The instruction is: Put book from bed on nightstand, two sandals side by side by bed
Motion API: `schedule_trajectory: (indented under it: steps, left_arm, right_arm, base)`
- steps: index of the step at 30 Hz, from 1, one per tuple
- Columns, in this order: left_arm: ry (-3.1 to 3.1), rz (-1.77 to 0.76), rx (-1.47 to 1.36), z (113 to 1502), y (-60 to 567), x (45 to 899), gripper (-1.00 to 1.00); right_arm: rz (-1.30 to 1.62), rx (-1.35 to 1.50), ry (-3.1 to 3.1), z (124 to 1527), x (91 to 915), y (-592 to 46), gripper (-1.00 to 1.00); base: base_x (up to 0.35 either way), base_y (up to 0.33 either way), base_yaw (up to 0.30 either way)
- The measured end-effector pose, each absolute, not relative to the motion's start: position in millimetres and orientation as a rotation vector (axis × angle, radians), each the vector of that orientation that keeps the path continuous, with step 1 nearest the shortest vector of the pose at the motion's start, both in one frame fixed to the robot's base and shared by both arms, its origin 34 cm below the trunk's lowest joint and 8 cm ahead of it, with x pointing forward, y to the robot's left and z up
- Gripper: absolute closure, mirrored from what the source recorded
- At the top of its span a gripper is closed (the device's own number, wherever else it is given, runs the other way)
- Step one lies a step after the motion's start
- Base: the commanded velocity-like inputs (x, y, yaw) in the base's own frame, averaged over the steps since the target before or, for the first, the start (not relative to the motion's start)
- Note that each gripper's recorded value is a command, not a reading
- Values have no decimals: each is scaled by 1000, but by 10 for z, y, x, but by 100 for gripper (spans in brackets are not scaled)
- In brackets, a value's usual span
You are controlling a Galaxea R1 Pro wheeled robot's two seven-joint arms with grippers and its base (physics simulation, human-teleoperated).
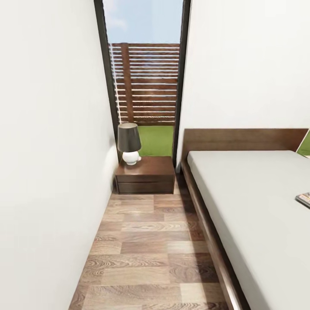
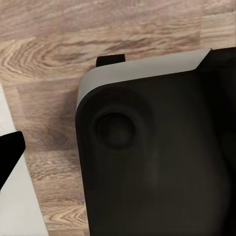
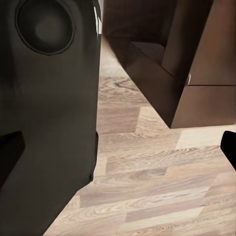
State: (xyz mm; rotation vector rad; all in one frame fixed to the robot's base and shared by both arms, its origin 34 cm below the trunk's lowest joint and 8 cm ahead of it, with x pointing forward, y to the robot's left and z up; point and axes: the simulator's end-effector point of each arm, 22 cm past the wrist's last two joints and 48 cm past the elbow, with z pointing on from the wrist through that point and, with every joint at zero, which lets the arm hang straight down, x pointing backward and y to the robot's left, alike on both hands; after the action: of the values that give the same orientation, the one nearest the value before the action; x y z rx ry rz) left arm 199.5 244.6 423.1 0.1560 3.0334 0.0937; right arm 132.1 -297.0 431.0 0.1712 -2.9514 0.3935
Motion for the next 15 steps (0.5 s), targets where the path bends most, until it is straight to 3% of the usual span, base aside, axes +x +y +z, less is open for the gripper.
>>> schedule_trajectory:
  steps: [15]
  left_arm:
    - [3033, 93, 156, 4231, 2444, 1995, -100]
  right_arm:
    - [392, 172, -2952, 4310, 1321, -2962, -100]
  base:
    - [91, 0, 0]
